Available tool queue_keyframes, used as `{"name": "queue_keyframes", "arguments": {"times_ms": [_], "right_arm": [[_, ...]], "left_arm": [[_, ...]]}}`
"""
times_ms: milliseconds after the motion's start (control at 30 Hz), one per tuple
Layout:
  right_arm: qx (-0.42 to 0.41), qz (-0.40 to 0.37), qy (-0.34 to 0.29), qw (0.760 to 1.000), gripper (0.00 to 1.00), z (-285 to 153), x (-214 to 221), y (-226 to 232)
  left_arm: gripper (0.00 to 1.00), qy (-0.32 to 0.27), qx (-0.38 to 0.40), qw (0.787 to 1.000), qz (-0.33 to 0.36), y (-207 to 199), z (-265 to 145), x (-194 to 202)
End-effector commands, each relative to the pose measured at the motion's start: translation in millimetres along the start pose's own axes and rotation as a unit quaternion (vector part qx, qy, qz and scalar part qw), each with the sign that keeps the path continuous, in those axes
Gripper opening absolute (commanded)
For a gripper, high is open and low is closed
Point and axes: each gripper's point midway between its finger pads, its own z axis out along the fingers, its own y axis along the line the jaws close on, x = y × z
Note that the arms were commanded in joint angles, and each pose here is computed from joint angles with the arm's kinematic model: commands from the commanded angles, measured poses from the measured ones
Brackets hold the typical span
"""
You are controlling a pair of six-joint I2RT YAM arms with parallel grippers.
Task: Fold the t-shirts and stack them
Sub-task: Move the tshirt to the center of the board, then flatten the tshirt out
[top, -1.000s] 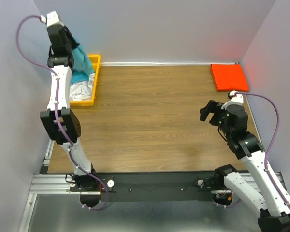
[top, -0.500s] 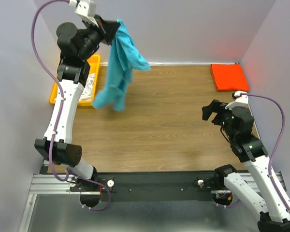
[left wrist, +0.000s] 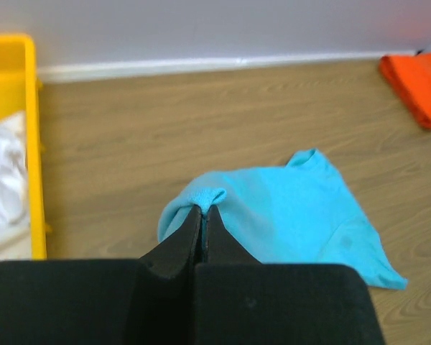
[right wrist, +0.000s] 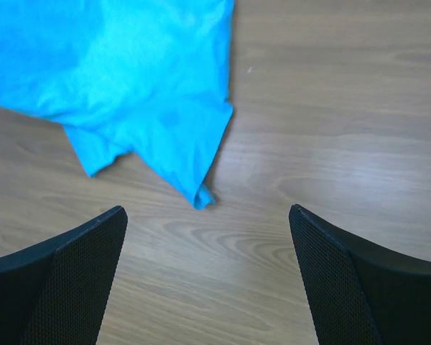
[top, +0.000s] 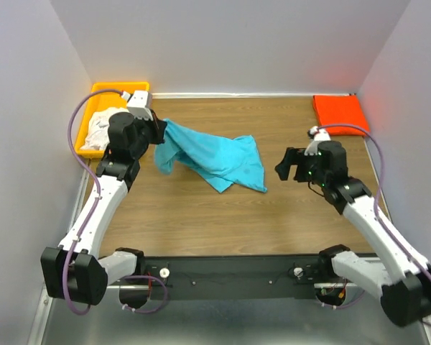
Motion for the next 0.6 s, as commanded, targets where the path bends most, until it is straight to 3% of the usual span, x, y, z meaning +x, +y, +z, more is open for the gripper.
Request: {"name": "queue_keyframes", "arguments": {"times_ms": [0, 133, 333, 567], "right_arm": [[-0.089, 0.003, 0.109, 0.990, 1.00, 39, 45, 27], [-0.087, 0.025, 0.156, 0.984, 1.00, 69, 65, 28], [-0.104, 0.043, 0.206, 0.972, 1.00, 99, 98, 33], [-0.105, 0.035, 0.250, 0.962, 0.73, 113, 135, 34]], "left_arm": [[0.00, -0.006, -0.042, 0.999, -0.006, 20, -1, 23], [0.00, 0.025, -0.032, 0.999, -0.009, 20, 4, 48], [0.00, 0.038, -0.048, 0.998, -0.003, 27, 5, 56], [0.00, 0.043, -0.080, 0.996, -0.011, 38, 6, 57]]}}
